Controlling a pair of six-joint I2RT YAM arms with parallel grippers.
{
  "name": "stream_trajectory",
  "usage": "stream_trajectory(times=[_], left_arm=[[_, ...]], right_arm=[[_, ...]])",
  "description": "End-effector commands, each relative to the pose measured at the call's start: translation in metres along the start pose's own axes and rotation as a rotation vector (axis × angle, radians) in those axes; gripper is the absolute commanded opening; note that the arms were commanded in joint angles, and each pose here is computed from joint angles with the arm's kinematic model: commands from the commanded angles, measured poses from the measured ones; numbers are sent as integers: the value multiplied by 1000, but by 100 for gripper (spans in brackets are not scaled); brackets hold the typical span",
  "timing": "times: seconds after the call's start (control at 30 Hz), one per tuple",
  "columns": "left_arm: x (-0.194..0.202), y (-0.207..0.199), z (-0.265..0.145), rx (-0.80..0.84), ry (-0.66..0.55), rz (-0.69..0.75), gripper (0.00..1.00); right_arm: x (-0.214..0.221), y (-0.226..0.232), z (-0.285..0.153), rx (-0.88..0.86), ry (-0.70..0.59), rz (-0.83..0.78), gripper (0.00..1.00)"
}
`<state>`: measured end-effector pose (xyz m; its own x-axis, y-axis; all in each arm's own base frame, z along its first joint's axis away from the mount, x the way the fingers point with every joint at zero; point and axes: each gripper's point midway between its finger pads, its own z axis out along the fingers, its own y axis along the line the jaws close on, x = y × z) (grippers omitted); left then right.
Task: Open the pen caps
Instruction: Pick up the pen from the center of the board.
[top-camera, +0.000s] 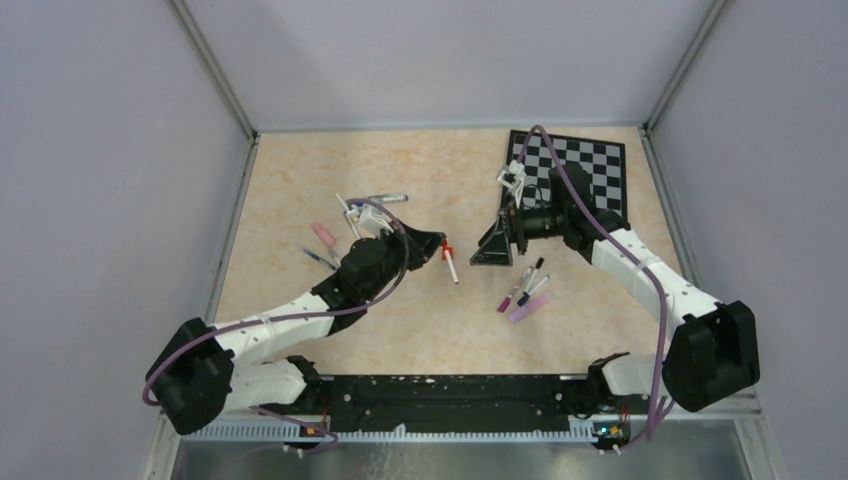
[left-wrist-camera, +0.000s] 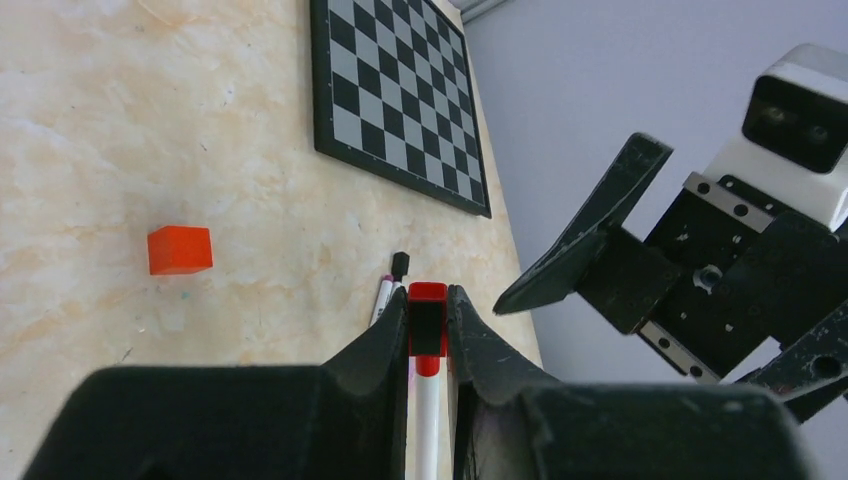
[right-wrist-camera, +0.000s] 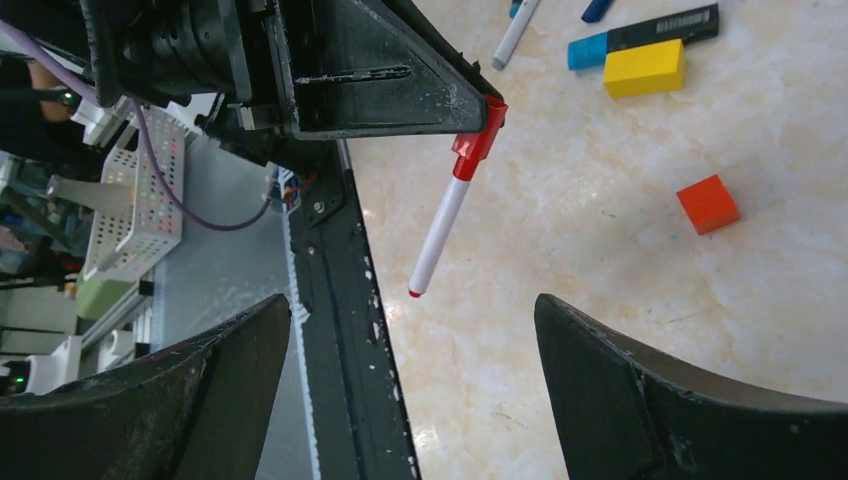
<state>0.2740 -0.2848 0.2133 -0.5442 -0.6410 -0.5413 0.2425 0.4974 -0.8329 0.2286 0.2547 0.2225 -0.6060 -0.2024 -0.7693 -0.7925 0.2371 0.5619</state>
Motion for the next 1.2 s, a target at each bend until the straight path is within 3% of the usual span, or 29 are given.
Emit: stream_trajectory(times=[0.0, 0.2, 0.37, 0.47, 0.63, 0.7, 0.87, 1.03, 1.17], left_arm=[[-27, -40, 10, 86, -136, -50, 0], [-17, -53, 17, 102, -136, -55, 0], [-10, -63, 19, 119, -135, -56, 0], [-9, -65, 20, 123, -134, -53, 0], [-8, -66, 18, 131, -135, -52, 0], [-10, -69, 17, 139, -136, -46, 0], [-8, -72, 10, 163, -117, -5, 37], [-7, -66, -6, 167, -64, 87, 75], [-9, -59, -19, 202, 19, 168, 93]], right_arm=[[-6, 6, 12, -35, -38, 53, 89], [5, -1, 26, -36, -25, 98, 85], [8, -5, 32, -43, -16, 125, 72], [8, -2, 34, -61, -15, 129, 55], [8, 1, 35, -78, -11, 126, 7], [9, 1, 35, -76, -7, 118, 0], [10, 1, 31, -59, 14, 46, 0], [20, -9, 17, 14, 94, -193, 0], [35, -24, 4, 89, 171, -372, 0]])
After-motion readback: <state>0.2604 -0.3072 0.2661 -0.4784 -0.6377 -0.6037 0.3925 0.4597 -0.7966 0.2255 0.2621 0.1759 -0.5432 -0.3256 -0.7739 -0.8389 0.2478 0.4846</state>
